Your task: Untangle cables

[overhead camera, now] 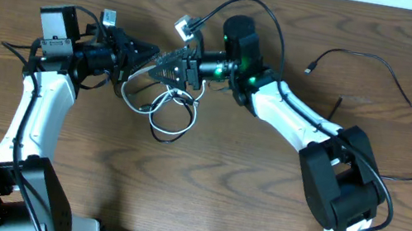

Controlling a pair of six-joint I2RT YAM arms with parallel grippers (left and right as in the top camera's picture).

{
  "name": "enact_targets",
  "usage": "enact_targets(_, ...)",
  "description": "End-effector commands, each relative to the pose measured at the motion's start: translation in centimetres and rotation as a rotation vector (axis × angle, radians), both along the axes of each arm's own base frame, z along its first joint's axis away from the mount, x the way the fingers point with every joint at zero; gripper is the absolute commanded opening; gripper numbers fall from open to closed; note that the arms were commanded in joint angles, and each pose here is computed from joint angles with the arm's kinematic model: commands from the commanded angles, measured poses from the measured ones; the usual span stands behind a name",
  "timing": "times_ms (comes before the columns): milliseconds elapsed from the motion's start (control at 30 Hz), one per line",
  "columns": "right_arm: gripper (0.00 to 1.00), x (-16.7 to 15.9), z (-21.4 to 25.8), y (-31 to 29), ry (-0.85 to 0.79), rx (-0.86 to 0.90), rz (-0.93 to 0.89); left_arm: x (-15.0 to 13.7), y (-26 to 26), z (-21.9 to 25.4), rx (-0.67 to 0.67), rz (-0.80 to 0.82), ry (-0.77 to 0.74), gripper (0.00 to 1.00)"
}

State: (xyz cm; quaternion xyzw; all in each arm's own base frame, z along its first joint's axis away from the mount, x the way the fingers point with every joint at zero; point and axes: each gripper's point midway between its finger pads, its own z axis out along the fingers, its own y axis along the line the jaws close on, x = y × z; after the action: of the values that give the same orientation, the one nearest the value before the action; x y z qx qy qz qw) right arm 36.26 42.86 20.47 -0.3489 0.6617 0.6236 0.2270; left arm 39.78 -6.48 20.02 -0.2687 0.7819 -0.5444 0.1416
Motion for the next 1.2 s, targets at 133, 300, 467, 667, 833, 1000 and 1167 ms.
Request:
enact_targets(133,0.60,2.3,0.5,-3.3,0.006,0.003,-0.024,1.2,2.8,-2.5,0.228,0.122,-0.002,0.08)
enact_targets(300,0.57,2.6,-2.0,-3.5,0.034,-0.086,-0.070,0.1,7.4,-6.9,0.517,0.266,0.150,0.14)
enact_targets(467,0.28,3.4,-4.9,-4.1,0.161,-0.224,-0.183,-1.5,9.6,-8.7,0.664,0.284,0.227,0.21)
enact_targets(667,0.22,4.5,-5.6,-4.9,0.214,-0.388,-0.293,-2.8,11.0,-9.9,0.771,0.272,0.279,0.22)
enact_targets(833,0.29,4.4,-6.0,-3.7,0.025,-0.518,-0.333,-3.5,12.7,-10.5,0.864,0.311,0.326,0.23)
enact_targets(1000,0.33,4.6,-7.1,-2.0,-0.193,-0.599,-0.368,-3.7,12.7,-10.7,0.865,0.305,0.339,0.29)
enact_targets(1167,0.41,2.4,-8.6,0.9,-0.423,-0.616,-0.227,-4.2,12.7,-11.1,0.866,0.298,0.357,0.31)
